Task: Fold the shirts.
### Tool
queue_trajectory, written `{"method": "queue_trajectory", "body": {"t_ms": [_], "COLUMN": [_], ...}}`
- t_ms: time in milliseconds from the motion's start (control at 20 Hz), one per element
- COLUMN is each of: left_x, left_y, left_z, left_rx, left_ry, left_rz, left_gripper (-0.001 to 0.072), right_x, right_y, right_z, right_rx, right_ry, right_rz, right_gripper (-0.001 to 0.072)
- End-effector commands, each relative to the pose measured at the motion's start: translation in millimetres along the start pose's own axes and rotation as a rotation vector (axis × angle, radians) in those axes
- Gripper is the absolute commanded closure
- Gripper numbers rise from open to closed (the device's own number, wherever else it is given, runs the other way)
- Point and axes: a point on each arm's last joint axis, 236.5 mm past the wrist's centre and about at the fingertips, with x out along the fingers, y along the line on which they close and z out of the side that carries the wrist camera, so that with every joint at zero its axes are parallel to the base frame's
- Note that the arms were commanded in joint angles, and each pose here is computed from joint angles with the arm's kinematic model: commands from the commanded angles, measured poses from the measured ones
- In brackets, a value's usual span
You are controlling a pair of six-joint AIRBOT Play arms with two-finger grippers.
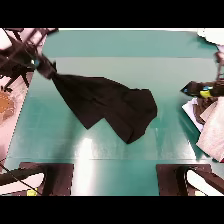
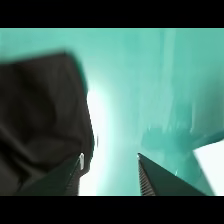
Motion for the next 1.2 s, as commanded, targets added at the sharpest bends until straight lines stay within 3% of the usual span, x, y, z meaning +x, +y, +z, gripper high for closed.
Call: {"method": "queue_trajectory", "body": {"t_ms": [0,50,300,750,950,1150], "left_x": [46.9,56.1,67.2,69.5,69.4,69.4], "left_y": [-20.2,-24.8,-29.7,-23.4,-23.5,-23.8], "left_z": [-65.9,-73.9,-82.9,-74.6,-74.7,-75.0], "left_rx": [-0.053,-0.056,-0.057,-0.057,-0.057,-0.058], "left_ry": [0.191,0.207,0.221,0.184,0.184,0.186], "left_rz": [-0.083,-0.093,-0.102,-0.076,-0.076,-0.078], "left_gripper": [0.0683,0.0684,0.0684,0.0683,0.0683,0.0683], "right_x": [45.8,55.1,68.1,97.2,117.1,135.2], "right_y": [16.1,21.5,45.1,16.2,16.2,47.2], "right_z": [-36.0,-45.5,-56.8,-119.8,-125.7,-120.8], "right_rx": [0.006,0.052,0.293,0.552,0.536,0.568], "right_ry": [0.206,0.263,0.406,0.443,0.407,0.413], "right_rz": [0.066,0.116,0.404,0.330,0.280,0.392], "right_gripper": [0.0123,0.0094,0.0098,0.0127,0.0127,0.0128]}}
